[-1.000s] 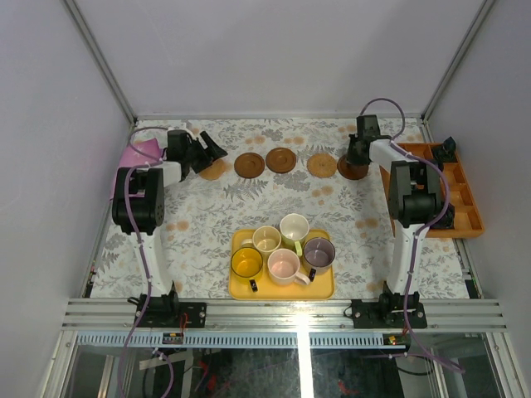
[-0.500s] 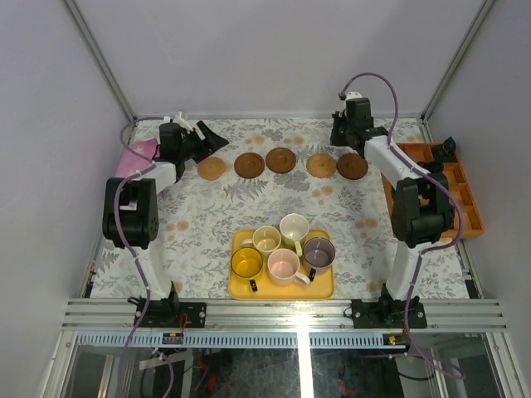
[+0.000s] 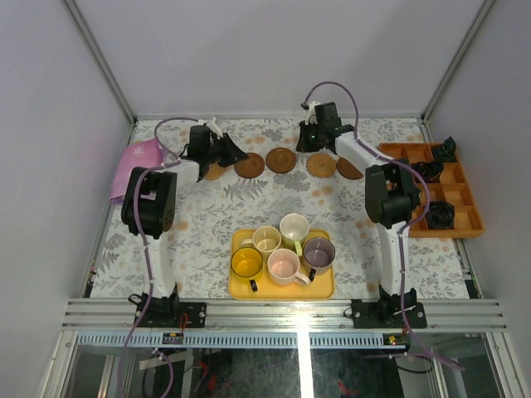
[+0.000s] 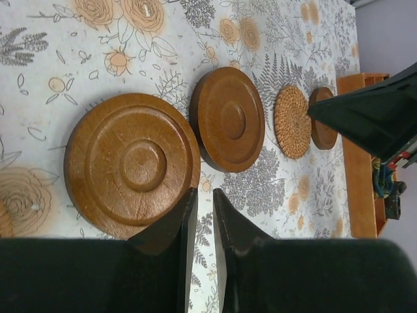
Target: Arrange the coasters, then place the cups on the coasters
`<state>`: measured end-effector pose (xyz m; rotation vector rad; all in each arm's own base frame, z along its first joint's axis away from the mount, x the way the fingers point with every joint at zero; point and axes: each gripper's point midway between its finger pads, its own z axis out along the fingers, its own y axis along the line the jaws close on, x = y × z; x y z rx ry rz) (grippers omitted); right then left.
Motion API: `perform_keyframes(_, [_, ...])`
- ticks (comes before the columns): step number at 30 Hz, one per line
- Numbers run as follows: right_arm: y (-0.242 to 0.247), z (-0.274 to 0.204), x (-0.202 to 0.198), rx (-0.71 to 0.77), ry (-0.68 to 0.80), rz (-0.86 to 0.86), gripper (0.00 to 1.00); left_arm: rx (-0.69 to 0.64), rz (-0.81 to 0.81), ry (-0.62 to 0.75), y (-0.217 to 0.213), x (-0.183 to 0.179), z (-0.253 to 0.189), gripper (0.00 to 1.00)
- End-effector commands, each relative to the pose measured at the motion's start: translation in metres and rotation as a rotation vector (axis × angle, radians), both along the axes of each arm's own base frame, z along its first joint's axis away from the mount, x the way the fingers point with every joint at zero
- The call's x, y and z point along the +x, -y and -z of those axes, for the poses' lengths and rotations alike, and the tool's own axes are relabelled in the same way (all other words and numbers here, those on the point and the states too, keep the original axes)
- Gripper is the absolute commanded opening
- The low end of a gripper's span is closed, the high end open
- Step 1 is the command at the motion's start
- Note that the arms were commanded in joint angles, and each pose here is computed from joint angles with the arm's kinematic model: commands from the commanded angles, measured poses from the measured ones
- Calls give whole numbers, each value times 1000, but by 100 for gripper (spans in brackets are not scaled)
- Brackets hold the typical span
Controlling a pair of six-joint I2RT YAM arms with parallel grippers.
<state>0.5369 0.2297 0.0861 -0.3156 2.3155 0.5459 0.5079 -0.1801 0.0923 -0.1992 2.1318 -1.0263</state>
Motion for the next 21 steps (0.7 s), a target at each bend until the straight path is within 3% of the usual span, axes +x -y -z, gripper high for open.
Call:
perform_keyframes(1, [-35, -16, 4, 41, 25, -103, 0, 40, 43, 42, 9, 14, -6, 14])
perform_keyframes(21, [-83, 43, -17, 86, -117, -205, 0, 95, 101, -108, 30, 6, 54, 14])
